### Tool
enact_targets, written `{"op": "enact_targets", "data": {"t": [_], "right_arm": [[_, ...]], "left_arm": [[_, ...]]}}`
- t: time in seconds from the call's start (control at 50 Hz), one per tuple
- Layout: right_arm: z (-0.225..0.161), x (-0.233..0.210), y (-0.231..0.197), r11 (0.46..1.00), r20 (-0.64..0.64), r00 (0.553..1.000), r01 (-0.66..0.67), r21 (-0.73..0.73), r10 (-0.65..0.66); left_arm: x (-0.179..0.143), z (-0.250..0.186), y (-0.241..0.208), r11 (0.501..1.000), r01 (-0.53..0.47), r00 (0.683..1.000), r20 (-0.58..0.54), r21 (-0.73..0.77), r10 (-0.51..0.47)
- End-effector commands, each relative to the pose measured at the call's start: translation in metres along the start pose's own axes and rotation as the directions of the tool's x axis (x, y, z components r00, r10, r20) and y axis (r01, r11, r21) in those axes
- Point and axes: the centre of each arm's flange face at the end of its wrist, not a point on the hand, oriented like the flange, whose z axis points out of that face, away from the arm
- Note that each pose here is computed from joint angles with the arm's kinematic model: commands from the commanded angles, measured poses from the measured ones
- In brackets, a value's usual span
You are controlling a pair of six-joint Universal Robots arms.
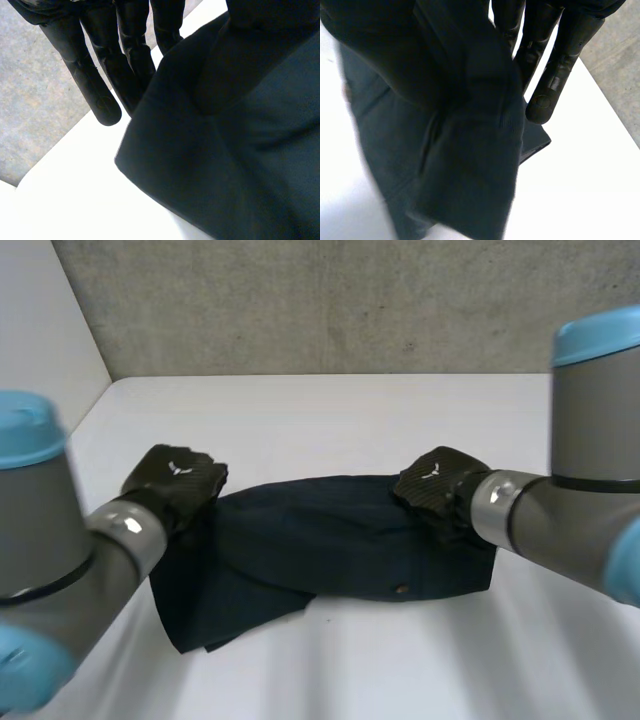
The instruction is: Fold the shorts.
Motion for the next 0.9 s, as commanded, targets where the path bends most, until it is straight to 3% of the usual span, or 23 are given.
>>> {"op": "enact_targets", "data": {"t": [0.02,0.06,0.08,0.14,0.16,0.22,0.24,0.32,0.34,0.44,0.58,0.66,0.72,0.8,0.9], "right_arm": [[0.05,0.044,-0.03,0.969,-0.269,0.963,0.082,0.234,-0.017],[0.049,0.064,-0.051,0.937,-0.381,0.925,0.135,0.322,-0.002],[0.043,0.084,-0.075,0.892,-0.489,0.872,0.2,0.406,0.027],[0.027,0.113,-0.107,0.804,-0.616,0.782,0.301,0.513,0.1],[0.014,0.127,-0.127,0.737,-0.672,0.724,0.37,0.566,0.153],[-0.01,0.141,-0.151,0.638,-0.725,0.646,0.459,0.619,0.239],[-0.024,0.146,-0.161,0.585,-0.738,0.612,0.499,0.639,0.284],[-0.031,0.147,-0.162,0.564,-0.737,0.602,0.509,0.65,0.306],[-0.03,0.145,-0.16,0.569,-0.732,0.609,0.5,0.653,0.305],[-0.011,0.129,-0.134,0.657,-0.686,0.678,0.395,0.642,0.264],[0.016,0.105,-0.093,0.751,-0.628,0.753,0.297,0.59,0.196],[0.053,0.068,-0.044,0.834,-0.529,0.841,0.207,0.512,0.116],[0.087,0.036,0.0,0.897,-0.431,0.9,0.137,0.42,0.064],[0.106,0.003,0.041,0.955,-0.321,0.947,0.076,0.288,0.022],[0.096,-0.012,0.058,0.985,-0.232,0.973,0.03,0.172,0.01]], "left_arm": [[-0.033,0.071,-0.054,0.981,-0.043,0.97,0.245,0.188,-0.005],[-0.046,0.073,-0.085,0.957,-0.052,0.947,0.318,0.286,-0.044],[-0.053,0.073,-0.099,0.94,-0.057,0.935,0.349,0.335,-0.067],[-0.084,0.063,-0.158,0.834,-0.096,0.88,0.437,0.544,-0.184],[-0.097,0.053,-0.18,0.771,-0.12,0.853,0.462,0.626,-0.242],[-0.107,0.041,-0.204,0.68,-0.154,0.82,0.477,0.717,-0.317],[-0.114,0.029,-0.216,0.619,-0.177,0.798,0.479,0.765,-0.365],[-0.127,-0.004,-0.233,0.507,-0.216,0.755,0.472,0.834,-0.455],[-0.126,-0.005,-0.232,0.504,-0.219,0.756,0.472,0.835,-0.454],[-0.11,0.005,-0.201,0.57,-0.195,0.785,0.475,0.798,-0.397],[-0.064,0.043,-0.111,0.769,-0.112,0.857,0.453,0.629,-0.246],[-0.026,0.069,-0.04,0.871,-0.074,0.9,0.408,0.485,-0.151],[-0.003,0.084,0.0,0.915,-0.067,0.922,0.375,0.398,-0.095],[0.027,0.088,0.04,0.955,-0.071,0.948,0.316,0.287,-0.025],[0.046,0.065,0.064,0.976,-0.158,0.963,0.242,0.151,0.119]]}}
